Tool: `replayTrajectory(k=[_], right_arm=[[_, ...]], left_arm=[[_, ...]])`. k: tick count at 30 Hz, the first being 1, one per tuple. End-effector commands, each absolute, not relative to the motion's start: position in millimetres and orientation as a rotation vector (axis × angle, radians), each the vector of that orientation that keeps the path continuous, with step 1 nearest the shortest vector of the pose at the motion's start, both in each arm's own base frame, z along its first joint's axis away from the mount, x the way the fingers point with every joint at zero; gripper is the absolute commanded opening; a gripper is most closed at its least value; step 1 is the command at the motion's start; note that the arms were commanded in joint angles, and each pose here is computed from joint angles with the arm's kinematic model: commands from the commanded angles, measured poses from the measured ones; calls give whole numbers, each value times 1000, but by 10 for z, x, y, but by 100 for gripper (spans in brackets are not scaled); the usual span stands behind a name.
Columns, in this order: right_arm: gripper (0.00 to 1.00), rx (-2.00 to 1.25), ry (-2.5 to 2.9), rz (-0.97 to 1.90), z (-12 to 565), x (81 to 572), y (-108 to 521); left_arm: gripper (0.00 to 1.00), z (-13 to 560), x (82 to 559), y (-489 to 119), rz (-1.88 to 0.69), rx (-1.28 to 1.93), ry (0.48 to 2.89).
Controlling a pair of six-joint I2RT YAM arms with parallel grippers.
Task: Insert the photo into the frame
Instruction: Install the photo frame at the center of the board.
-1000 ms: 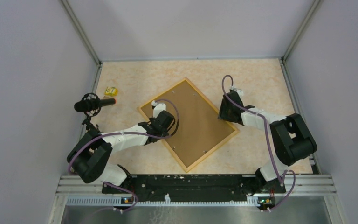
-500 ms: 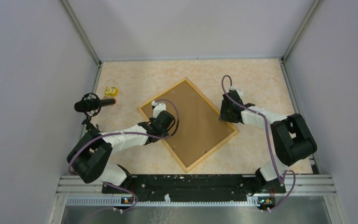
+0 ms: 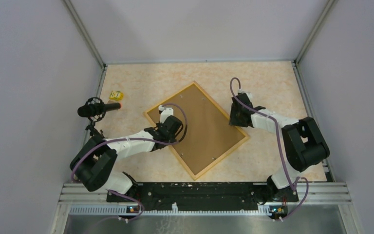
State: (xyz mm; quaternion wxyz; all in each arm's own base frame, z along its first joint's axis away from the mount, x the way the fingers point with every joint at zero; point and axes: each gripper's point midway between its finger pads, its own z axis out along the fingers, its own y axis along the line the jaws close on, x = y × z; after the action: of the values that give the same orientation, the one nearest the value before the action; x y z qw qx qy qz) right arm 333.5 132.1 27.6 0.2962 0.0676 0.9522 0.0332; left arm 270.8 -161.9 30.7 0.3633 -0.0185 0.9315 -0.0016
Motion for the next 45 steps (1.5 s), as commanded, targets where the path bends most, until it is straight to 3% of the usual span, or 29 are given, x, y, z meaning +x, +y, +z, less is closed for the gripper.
replayTrajectory(k=[1,4,6,10,16,24,34,39,41,44,45], right_arm=[[51,136,2720,41,50,2896,1249],[70,96,2701,45,142,2997,1258],[76,68,2697,43,161,3089,1275],[76,35,2760,-60,72,3209,1241],[74,-7,2745,92,73,3396,1505],[70,-27,2712,172,117,3647,1706],[42,199,2660,-81,11,3480,1259],[35,388,2616,103,-104,3124,1265],[26,424,2591,177,-84,3065,1307],[1,481,2596,153,-126,2937,1229],[0,513,2594,153,-132,2882,1208]], left_arm=[[32,170,2504,-1494,39,-20,2484],[45,254,2437,-1607,-79,-39,2491],[51,381,2388,-1741,-204,-36,2483],[62,611,2337,-1893,-306,14,2474],[73,963,2249,-2102,-445,150,2477],[75,1151,1882,-2397,-809,232,2449],[78,1358,1698,-2339,-881,242,2431],[79,1398,1655,-2359,-938,212,2410],[79,1369,1623,-2393,-982,195,2405],[80,1343,1563,-2495,-1083,194,2392],[80,1319,1523,-2527,-1117,201,2398]])
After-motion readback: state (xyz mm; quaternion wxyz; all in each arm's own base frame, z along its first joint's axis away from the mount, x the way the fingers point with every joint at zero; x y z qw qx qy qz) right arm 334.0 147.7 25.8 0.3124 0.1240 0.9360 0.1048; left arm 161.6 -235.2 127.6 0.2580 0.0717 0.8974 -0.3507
